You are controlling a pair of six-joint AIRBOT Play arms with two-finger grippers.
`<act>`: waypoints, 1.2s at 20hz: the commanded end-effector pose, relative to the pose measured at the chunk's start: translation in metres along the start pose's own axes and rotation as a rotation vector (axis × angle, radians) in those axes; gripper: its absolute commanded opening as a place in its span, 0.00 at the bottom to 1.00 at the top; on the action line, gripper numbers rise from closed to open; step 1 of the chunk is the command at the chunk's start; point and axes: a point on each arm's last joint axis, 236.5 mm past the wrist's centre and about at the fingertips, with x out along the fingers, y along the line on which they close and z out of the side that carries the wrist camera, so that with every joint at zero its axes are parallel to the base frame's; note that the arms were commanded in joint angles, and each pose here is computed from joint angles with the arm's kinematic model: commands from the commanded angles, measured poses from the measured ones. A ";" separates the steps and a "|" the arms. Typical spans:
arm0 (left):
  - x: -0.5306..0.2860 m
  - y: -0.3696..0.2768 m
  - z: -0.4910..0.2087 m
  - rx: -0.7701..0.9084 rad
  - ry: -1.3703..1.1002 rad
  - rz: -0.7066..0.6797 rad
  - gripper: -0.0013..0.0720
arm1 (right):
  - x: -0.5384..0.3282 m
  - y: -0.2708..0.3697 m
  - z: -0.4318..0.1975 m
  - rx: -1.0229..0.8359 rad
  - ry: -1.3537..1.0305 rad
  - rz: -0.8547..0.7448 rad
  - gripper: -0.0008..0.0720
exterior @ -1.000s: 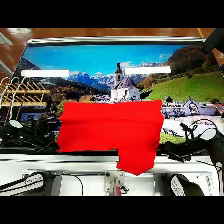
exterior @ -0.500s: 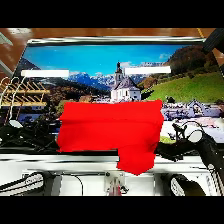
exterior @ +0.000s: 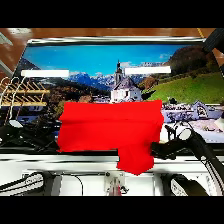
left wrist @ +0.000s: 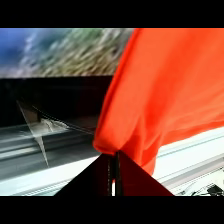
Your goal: Fold the shirts.
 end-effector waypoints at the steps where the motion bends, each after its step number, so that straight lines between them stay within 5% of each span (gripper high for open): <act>1: -0.005 -0.001 0.005 0.009 -0.014 0.003 0.06 | 0.000 0.010 0.001 -0.021 0.014 0.020 0.12; 12: -0.115 -0.078 0.114 0.181 -0.402 -0.118 0.06 | -0.144 0.111 0.111 -0.182 -0.489 0.215 0.11; 24: -0.140 -0.097 0.210 0.104 -0.477 -0.193 0.05 | -0.170 0.130 0.229 -0.086 -0.568 0.211 0.11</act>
